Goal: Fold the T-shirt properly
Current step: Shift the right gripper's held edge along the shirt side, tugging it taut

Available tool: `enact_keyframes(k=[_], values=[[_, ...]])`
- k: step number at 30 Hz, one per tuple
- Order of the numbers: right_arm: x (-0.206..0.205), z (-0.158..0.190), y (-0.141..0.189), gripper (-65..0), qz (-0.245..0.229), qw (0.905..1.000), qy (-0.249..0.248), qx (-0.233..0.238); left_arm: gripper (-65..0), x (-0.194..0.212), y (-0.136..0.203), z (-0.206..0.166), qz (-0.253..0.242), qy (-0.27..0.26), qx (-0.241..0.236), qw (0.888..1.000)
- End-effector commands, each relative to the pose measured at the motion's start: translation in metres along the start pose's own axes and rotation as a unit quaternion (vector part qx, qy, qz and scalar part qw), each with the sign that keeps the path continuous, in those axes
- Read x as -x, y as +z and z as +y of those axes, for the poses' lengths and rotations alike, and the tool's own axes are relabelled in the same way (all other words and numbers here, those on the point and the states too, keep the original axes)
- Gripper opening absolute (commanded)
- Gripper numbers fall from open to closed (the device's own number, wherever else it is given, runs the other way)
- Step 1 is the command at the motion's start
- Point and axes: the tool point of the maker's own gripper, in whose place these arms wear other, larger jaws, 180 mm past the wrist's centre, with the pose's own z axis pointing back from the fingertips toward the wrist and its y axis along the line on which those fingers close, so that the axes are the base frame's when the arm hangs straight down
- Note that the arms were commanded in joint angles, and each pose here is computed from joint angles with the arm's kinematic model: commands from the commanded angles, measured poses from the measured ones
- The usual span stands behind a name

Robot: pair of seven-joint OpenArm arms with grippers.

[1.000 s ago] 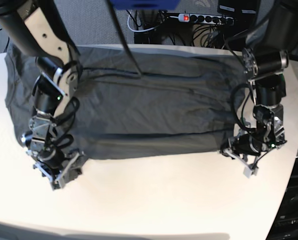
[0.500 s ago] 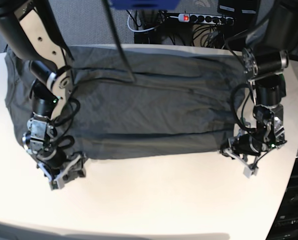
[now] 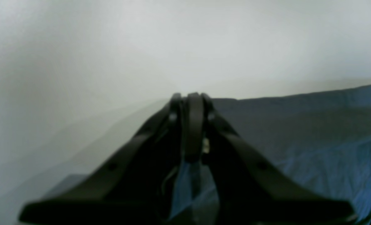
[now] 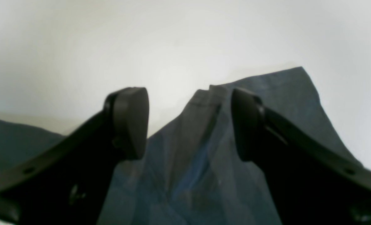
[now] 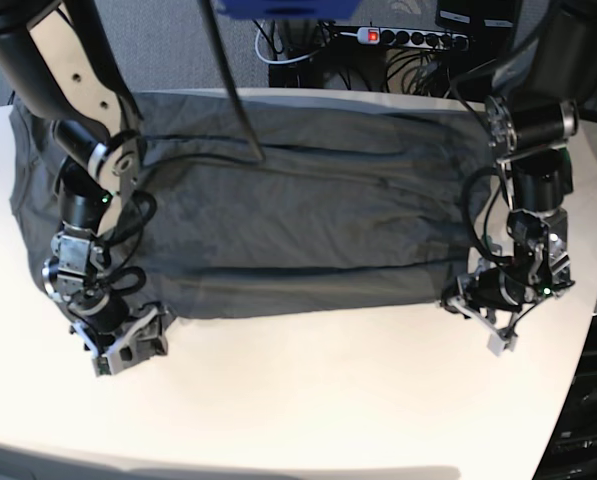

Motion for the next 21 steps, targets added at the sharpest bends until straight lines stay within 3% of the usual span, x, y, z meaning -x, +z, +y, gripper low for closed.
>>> enact_keyframes(k=[1,21], values=[[-0.029,-0.008,0.0,-24.7,-0.039,0.9992,0.002,0.006,-61.3,-0.009,0.004,0.005,0.0,-0.007,-0.014,1.0],[-0.014,-0.003,0.001,-24.8,-0.028,0.9996,-0.004,0.002,-61.3,-0.01,0.004,0.004,-0.002,-0.007,-0.013,1.0]])
